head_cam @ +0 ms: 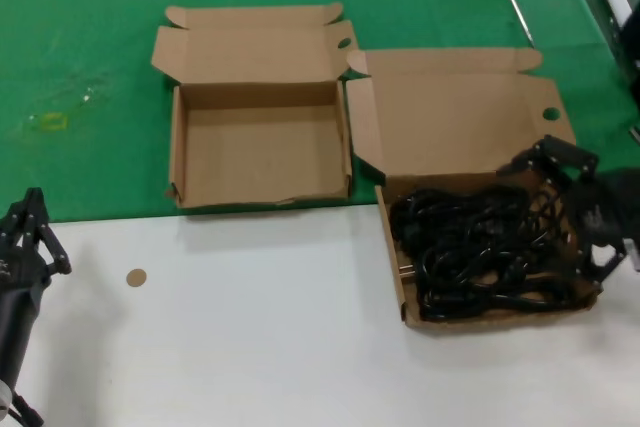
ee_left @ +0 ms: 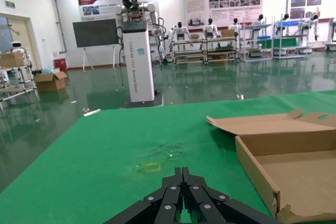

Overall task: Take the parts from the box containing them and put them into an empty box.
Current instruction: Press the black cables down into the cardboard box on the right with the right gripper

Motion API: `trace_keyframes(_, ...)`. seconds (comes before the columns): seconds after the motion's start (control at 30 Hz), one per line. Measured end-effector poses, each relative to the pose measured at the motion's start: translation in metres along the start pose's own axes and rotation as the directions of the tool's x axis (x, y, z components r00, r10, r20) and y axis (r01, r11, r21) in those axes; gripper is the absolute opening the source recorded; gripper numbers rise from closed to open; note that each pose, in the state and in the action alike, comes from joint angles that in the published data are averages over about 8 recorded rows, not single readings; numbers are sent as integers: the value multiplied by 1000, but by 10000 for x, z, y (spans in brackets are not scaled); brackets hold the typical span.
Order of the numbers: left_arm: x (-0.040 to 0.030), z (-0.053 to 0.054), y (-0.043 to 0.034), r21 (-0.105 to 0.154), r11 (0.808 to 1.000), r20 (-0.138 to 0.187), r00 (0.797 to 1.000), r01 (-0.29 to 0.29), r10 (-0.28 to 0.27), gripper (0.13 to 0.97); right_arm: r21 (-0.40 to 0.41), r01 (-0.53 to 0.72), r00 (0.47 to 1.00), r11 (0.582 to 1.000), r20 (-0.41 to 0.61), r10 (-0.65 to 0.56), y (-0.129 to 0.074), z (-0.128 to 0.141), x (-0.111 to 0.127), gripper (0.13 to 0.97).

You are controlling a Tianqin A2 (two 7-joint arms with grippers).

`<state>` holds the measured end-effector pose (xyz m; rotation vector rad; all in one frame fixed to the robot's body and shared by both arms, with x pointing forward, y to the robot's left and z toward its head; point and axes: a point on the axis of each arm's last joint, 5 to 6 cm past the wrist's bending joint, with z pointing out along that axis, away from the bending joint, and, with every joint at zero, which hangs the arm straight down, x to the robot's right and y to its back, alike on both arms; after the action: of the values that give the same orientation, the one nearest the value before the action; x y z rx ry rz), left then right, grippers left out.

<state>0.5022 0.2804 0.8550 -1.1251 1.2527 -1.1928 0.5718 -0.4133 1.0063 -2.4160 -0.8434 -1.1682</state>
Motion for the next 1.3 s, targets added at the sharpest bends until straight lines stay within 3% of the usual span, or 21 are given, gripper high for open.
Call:
trace_keyframes(0.4, 0, 0, 0, 0, 1000, 0, 1000, 0, 0, 152, 14, 34, 999, 999, -12, -34, -47, 220, 19, 936)
trace_keyframes(0.7, 0, 0, 0, 0, 1000, 0, 1000, 0, 0, 152, 17, 18, 1000, 1000, -21, -17, -54, 295, -45, 834)
trace_keyframes(0.97, 0, 0, 0, 0, 1000, 0, 1000, 0, 0, 152, 19, -18, 1000, 1000, -23, 18, -48, 349, -153, 661)
trace_keyframes(1.1, 0, 0, 0, 0, 1000, 0, 1000, 0, 0, 152, 20, -34, 999, 999, -24, 34, -45, 374, -206, 661)
trace_keyframes(1.3, 0, 0, 0, 0, 1000, 0, 1000, 0, 0, 152, 18, -48, 999, 999, -22, 48, -29, 418, -270, 493)
